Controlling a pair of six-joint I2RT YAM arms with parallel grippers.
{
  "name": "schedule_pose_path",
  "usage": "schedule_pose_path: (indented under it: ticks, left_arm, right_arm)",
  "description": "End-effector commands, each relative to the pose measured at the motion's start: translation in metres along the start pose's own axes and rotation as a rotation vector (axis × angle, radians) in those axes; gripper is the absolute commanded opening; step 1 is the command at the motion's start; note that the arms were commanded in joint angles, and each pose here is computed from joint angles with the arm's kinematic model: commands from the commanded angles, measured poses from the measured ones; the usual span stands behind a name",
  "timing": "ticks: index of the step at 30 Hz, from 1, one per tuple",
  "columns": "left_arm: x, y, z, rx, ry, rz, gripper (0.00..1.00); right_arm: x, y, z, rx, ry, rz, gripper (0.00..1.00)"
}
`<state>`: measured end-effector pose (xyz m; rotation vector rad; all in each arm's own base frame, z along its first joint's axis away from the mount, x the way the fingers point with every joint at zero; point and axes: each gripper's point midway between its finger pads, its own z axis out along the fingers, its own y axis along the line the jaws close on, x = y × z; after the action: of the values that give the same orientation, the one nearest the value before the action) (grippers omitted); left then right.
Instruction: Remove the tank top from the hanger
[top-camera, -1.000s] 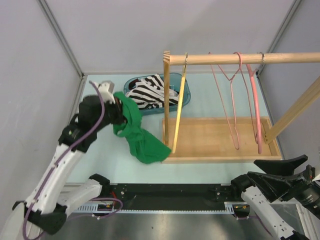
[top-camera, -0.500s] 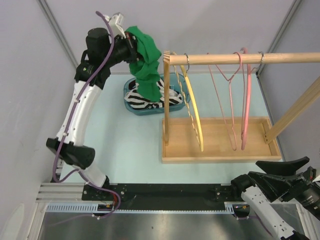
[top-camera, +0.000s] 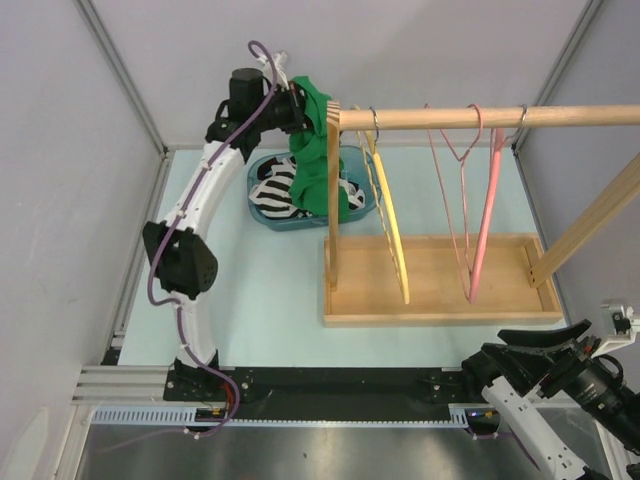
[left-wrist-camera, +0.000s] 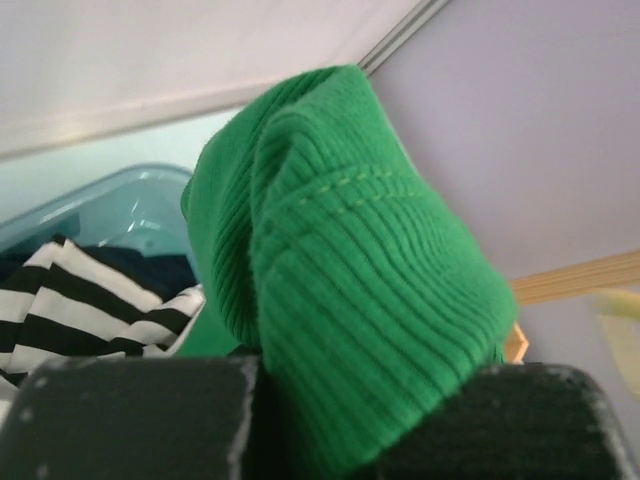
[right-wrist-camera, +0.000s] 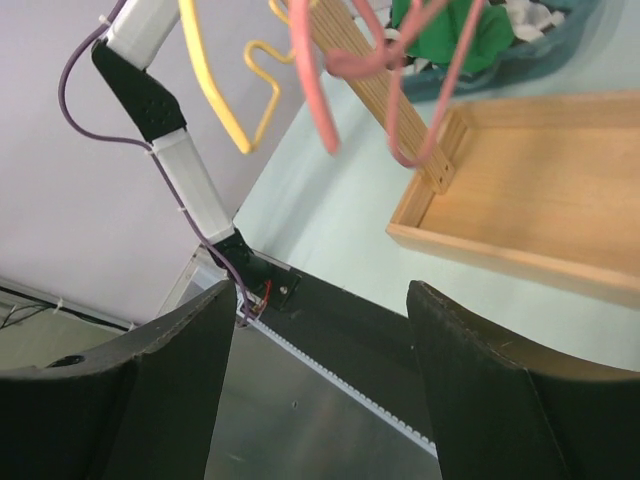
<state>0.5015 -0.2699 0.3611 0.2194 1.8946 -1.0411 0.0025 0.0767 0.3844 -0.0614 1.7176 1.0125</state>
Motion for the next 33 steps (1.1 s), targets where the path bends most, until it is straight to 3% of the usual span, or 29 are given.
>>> schedule_pose_path:
  ticks: [1,11,17,21,24,26,27,29,33]
  left_arm:
    - [-0.008,0.01,0.018,0.028,-0.037,0.039,0.0]
    - [0.048,0.054,0.042,-0.037,0.052,0.008,0.0]
    - [0.133,0.125,0.033,-0.323,0.209,-0.093,0.01]
    - [0.146,0.124,0.026,-0.348,0.255,-0.1,0.19]
    - [0.128,0.121,0.014,-0.409,0.199,-0.053,0.35]
    - [0.121,0.124,0.006,-0.459,0.193,-0.037,0.38]
    - [0.111,0.123,0.005,-0.472,0.178,-0.021,0.54]
    - [0.106,0.126,-0.005,-0.527,0.187,0.003,0.69]
    - [0.093,0.122,-0.024,-0.577,0.175,0.054,0.72]
  right_arm:
    - [0.016,-0.018,-0.009,0.055,-0.007,0.067,0.73]
    - [0.023,-0.041,-0.01,0.145,-0.044,0.157,0.73]
    - [0.032,-0.056,0.006,0.188,-0.047,0.244,0.73]
    - [0.031,-0.059,0.013,0.195,-0.039,0.236,0.74]
    - [0.03,-0.061,0.012,0.208,-0.051,0.235,0.75]
    - [0.033,-0.064,0.016,0.218,-0.04,0.241,0.77]
    - [0.035,-0.065,0.017,0.219,-0.031,0.248,0.77]
    - [0.04,-0.067,0.022,0.215,-0.011,0.258,0.78]
    - [0.044,-0.067,0.026,0.202,-0.008,0.27,0.79]
